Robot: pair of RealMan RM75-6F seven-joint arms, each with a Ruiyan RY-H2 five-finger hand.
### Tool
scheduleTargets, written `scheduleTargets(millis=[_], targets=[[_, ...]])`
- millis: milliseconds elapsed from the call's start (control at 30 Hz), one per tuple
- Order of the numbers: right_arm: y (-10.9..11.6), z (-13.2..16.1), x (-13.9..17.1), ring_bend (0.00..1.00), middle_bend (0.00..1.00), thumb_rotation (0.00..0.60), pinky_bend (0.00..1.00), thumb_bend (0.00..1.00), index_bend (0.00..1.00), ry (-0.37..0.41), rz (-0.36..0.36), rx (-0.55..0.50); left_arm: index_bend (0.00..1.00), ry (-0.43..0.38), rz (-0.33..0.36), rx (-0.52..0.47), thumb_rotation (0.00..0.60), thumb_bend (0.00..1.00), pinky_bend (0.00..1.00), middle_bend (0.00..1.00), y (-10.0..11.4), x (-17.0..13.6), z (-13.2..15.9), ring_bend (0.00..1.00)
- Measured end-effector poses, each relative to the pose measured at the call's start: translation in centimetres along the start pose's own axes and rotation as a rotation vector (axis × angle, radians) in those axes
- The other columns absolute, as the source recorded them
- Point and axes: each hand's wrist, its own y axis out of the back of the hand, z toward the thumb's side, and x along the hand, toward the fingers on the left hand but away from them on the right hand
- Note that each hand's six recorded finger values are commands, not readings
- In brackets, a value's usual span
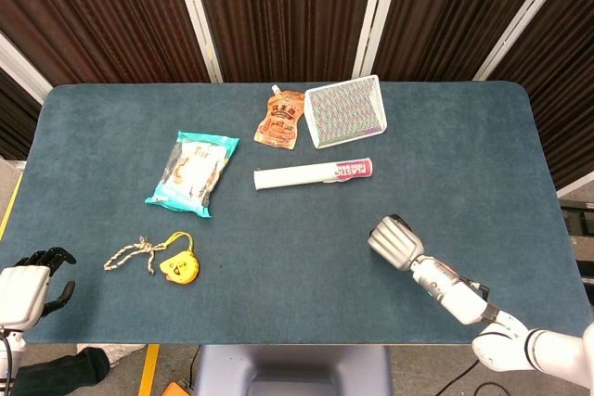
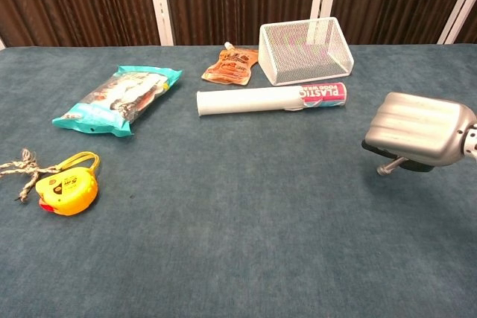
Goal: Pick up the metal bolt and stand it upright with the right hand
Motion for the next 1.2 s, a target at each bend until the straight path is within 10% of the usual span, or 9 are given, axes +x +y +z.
scheduleTargets(millis=[667, 933, 1200], targets=[[0.1, -0.4, 0.1, 0.96, 0.94, 0.600, 1.00, 0.40, 0.44, -0.031, -0.025, -0.037, 0.41, 0.002, -0.006, 0.003, 0.600, 0.37, 0.46, 0.33, -0.1, 0.0, 0.0, 0.33], [1.0, -1.3, 0.9, 0.92, 0.93, 0.600, 1.00, 0.13, 0.29, -0.090, -0.052, -0.050, 0.41, -0.001, -0.003, 0.004, 0.600, 0.37, 0.46, 0.33, 0.0, 0.0, 0.1, 0.33], [3.0, -3.2, 4.4, 0.67, 0.55, 0.600, 0.89, 0.02, 0.20, -0.250, -0.071, -0.199, 0.41, -0.016, 0.007, 0.004, 0.600, 0.37, 0.46, 0.33, 0.2, -0.2, 0.4, 0.33]])
